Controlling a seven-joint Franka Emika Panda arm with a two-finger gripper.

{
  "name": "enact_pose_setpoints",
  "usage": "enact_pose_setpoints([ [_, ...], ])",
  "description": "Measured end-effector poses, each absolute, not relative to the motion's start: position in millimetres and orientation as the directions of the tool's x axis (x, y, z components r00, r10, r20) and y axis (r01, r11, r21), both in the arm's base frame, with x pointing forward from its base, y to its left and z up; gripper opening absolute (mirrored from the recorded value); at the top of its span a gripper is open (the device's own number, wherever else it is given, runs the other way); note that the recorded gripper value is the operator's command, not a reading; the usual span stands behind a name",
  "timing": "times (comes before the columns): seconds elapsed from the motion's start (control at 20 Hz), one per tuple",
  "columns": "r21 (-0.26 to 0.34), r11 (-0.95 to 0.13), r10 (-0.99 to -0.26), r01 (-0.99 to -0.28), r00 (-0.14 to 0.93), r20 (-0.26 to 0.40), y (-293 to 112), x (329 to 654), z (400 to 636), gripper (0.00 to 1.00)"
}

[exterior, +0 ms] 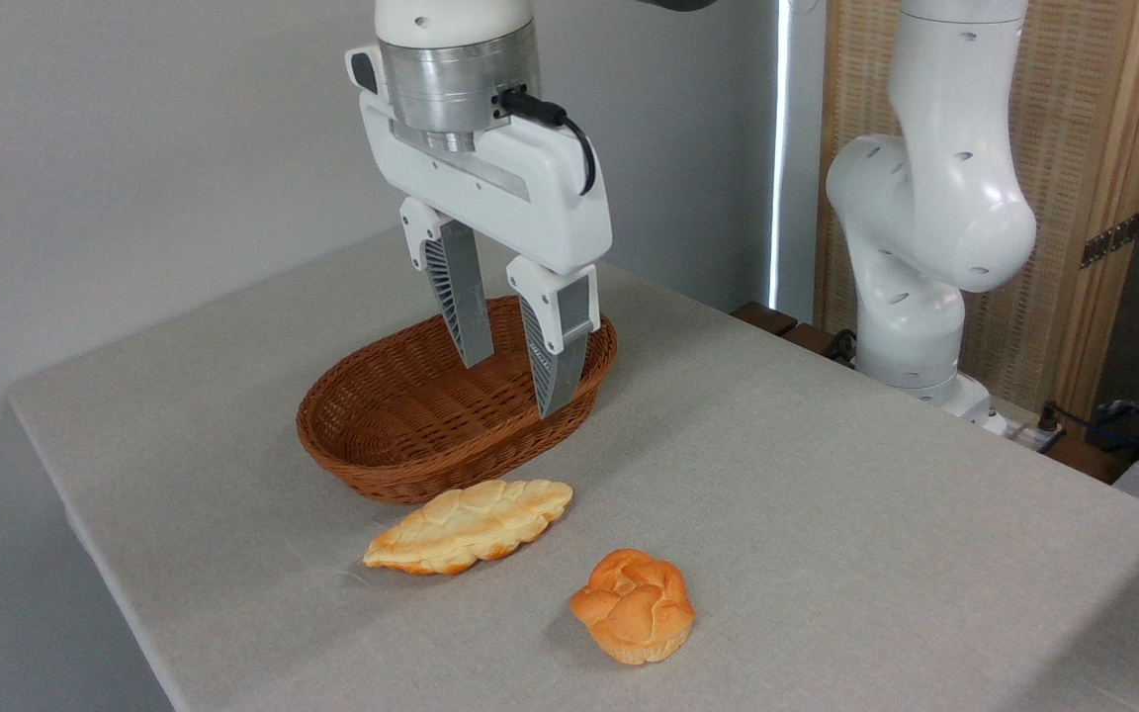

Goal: Put bread into the basket

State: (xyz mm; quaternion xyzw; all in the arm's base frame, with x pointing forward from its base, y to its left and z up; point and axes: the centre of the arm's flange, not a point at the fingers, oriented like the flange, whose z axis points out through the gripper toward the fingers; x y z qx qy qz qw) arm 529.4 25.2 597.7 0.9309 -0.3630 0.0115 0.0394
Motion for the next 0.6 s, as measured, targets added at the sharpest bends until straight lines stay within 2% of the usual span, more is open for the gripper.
enact_pose_setpoints([
  [0.35, 0.049, -0.726, -0.683, -0.686, 0.728, 0.06, 22, 525, 621, 1.0],
  [0.6, 0.043, -0.726, -0.683, -0.686, 0.727, 0.064, 23, 525, 625, 1.0],
])
